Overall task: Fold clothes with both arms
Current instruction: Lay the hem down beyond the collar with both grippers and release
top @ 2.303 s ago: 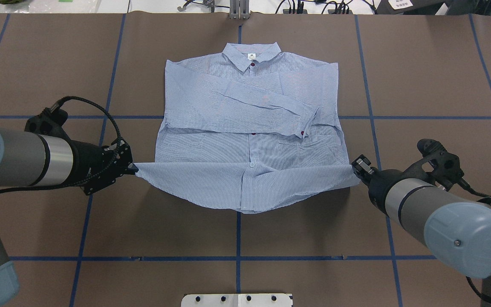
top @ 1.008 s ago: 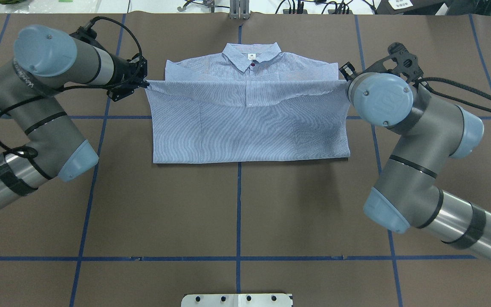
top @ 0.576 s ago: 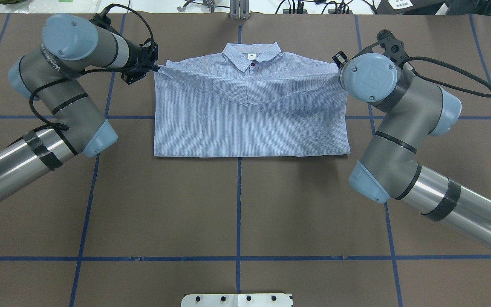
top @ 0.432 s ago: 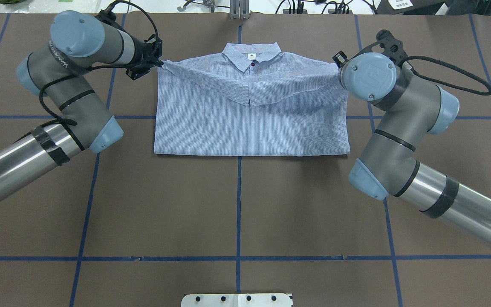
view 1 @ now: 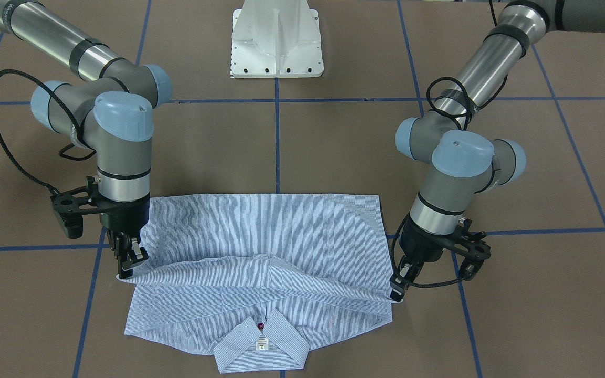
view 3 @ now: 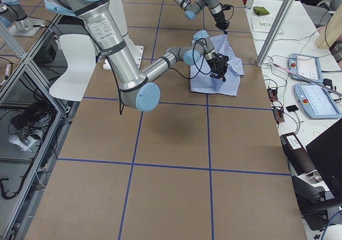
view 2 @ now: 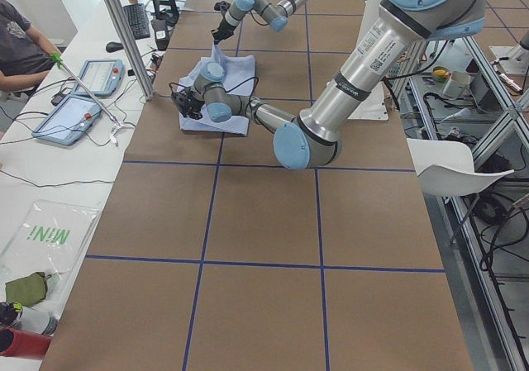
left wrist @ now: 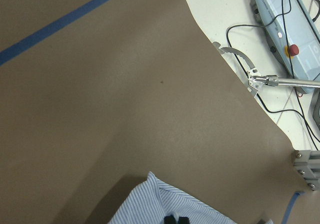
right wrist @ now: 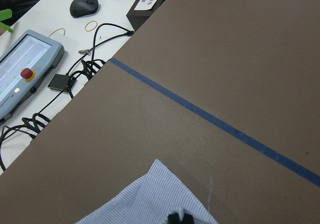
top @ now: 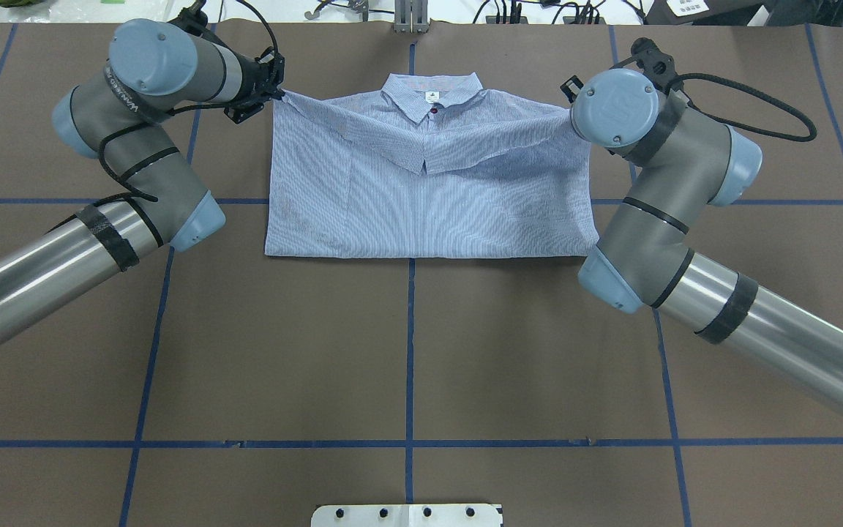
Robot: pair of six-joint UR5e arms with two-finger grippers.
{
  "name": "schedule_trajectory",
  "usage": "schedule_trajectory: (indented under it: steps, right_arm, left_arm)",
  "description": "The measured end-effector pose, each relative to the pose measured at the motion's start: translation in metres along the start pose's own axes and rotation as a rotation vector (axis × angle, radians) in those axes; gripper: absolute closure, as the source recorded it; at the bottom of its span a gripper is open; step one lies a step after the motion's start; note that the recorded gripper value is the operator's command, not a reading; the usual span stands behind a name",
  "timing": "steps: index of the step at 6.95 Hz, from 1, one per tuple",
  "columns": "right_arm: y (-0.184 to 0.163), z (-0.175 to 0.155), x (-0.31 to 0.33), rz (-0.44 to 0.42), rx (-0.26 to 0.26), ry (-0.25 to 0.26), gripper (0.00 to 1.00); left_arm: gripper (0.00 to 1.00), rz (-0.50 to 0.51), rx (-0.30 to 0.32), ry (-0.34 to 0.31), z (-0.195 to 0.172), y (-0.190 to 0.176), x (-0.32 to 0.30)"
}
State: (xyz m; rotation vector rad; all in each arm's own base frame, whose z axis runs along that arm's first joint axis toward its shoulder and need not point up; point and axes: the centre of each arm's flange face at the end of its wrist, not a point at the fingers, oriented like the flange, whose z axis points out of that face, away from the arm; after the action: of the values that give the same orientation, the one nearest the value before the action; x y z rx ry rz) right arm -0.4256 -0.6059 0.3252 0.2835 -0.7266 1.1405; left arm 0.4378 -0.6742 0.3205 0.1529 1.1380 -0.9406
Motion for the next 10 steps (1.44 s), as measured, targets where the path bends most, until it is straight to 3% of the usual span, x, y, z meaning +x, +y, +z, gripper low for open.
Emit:
schedule_trajectory:
  steps: [4,6,7,8,9,10]
  right_arm:
    - [0.004,0.045,-0.014,-0.007,0.006,0.008,1.0]
    - [-0.001,0.057,-0.012,-0.02,0.016,0.022,1.0]
    - [-0.004,0.06,-0.012,-0.027,0.019,0.023,1.0]
    - [-0.005,0.062,-0.011,-0.03,0.019,0.024,0.66]
    - [-0.004,0.062,-0.012,-0.032,0.018,0.023,0.57]
    - [-0.003,0.061,-0.014,-0.032,0.017,0.021,0.57]
  left_arm:
    - [0.97,0.006,0.021,-0.013,0.01,-0.007,-0.006]
    - [0.88,0.006,0.024,-0.007,0.015,-0.009,-0.007]
    - [0.79,0.007,0.027,-0.006,0.018,-0.01,-0.005]
    - [0.64,0.006,0.028,-0.006,0.02,-0.01,-0.003]
    - [0.61,0.006,0.029,-0.008,0.022,-0.01,-0.003]
    - [0.6,0.006,0.029,-0.009,0.024,-0.01,-0.003]
